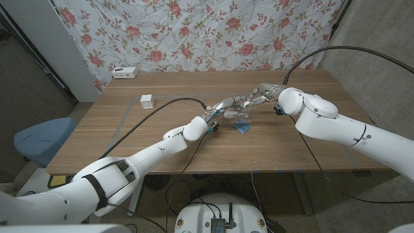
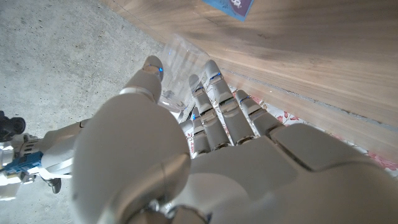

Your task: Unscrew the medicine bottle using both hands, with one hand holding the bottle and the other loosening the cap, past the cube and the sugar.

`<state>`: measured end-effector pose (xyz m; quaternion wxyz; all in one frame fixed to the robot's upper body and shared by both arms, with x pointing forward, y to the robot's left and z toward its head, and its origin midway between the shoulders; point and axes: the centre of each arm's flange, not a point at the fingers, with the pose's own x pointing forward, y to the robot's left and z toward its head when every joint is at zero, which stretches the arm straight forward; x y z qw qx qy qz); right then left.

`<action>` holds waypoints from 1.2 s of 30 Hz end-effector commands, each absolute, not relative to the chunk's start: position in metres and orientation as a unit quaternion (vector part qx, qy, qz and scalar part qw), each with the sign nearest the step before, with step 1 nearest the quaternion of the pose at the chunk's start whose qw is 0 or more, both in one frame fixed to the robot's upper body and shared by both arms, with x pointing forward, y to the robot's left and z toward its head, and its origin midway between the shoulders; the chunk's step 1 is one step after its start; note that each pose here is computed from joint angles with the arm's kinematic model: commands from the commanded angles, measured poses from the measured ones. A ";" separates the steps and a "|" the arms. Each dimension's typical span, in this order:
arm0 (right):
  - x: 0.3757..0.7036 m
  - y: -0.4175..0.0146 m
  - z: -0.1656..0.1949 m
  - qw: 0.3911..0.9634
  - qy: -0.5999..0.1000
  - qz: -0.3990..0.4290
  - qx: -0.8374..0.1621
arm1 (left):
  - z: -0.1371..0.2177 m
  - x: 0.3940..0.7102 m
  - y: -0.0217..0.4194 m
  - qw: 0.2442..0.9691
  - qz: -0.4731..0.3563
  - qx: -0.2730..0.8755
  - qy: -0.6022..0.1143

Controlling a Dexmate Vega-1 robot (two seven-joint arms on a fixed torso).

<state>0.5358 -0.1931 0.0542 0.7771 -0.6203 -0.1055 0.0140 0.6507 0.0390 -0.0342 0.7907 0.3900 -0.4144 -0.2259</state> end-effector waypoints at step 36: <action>0.529 -0.188 0.041 0.766 -0.119 -0.010 -0.631 | -0.038 0.644 0.038 0.790 -0.227 0.391 -0.415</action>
